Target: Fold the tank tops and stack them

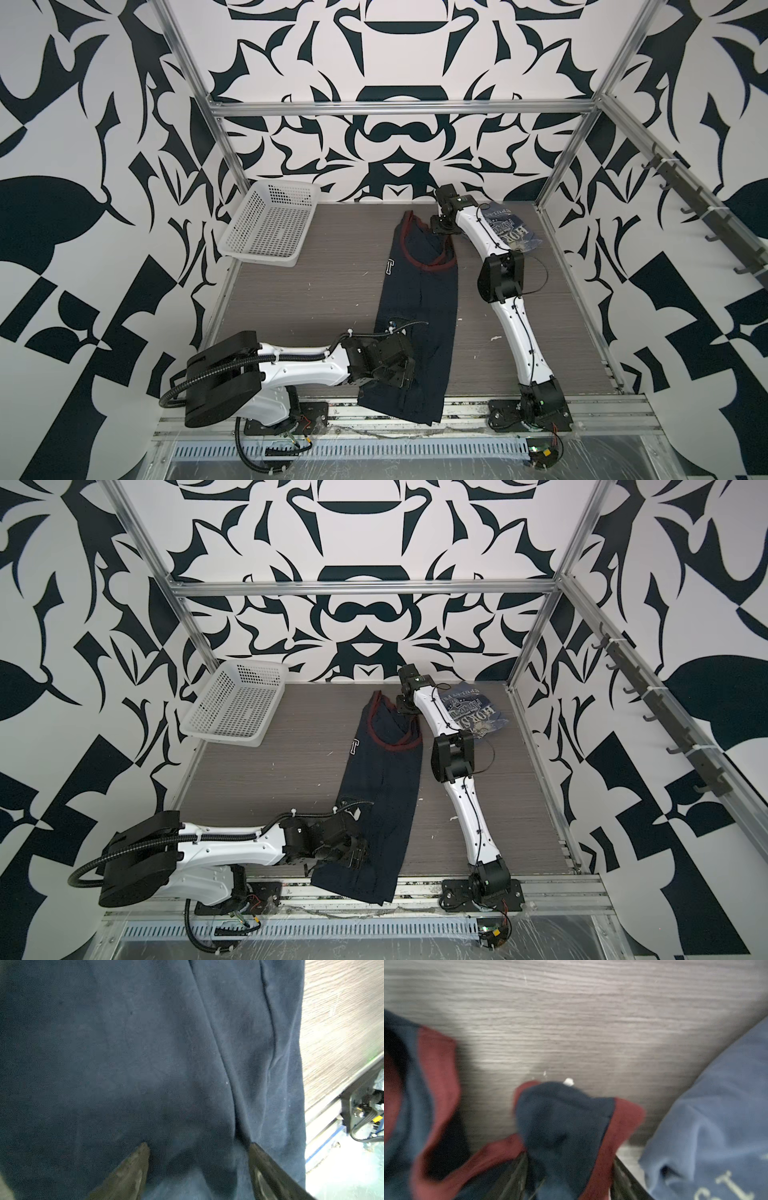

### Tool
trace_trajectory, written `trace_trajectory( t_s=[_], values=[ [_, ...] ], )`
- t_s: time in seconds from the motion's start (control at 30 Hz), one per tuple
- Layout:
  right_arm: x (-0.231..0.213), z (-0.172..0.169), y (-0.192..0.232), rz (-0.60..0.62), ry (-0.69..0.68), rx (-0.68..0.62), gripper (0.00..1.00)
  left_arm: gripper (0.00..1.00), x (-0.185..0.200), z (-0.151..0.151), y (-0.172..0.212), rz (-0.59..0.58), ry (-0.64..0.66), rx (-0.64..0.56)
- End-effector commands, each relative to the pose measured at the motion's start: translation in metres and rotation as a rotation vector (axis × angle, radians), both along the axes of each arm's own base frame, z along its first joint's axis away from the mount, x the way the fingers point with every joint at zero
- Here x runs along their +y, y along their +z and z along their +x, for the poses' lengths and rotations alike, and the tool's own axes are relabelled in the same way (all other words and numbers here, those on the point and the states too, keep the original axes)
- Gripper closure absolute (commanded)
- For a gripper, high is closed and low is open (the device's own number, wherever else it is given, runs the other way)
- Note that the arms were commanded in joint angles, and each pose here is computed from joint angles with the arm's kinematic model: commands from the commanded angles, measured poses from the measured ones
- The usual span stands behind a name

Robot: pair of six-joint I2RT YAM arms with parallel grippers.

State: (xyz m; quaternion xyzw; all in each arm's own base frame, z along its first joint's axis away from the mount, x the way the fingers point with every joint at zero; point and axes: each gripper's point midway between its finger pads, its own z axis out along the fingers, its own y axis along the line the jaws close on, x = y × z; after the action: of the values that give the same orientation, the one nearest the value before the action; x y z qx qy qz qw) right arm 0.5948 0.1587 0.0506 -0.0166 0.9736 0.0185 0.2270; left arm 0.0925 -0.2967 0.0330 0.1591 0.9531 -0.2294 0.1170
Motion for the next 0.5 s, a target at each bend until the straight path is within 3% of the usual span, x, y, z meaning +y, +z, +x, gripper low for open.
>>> trace_trajectory(
  t_s=[0.0,0.2,0.47],
  values=[
    [0.008,0.005,0.063,0.104,-0.015,-0.101,0.47,0.22,0.019,-0.003,-0.016,0.075,0.017,0.015],
    [0.0,0.01,0.049,0.053,-0.028,-0.103,0.8,0.22,0.018,-0.004,-0.019,0.078,0.016,0.021],
    [-0.001,0.013,0.017,0.01,0.014,-0.067,0.84,0.21,0.021,-0.004,-0.021,0.09,0.015,0.016]
  ],
)
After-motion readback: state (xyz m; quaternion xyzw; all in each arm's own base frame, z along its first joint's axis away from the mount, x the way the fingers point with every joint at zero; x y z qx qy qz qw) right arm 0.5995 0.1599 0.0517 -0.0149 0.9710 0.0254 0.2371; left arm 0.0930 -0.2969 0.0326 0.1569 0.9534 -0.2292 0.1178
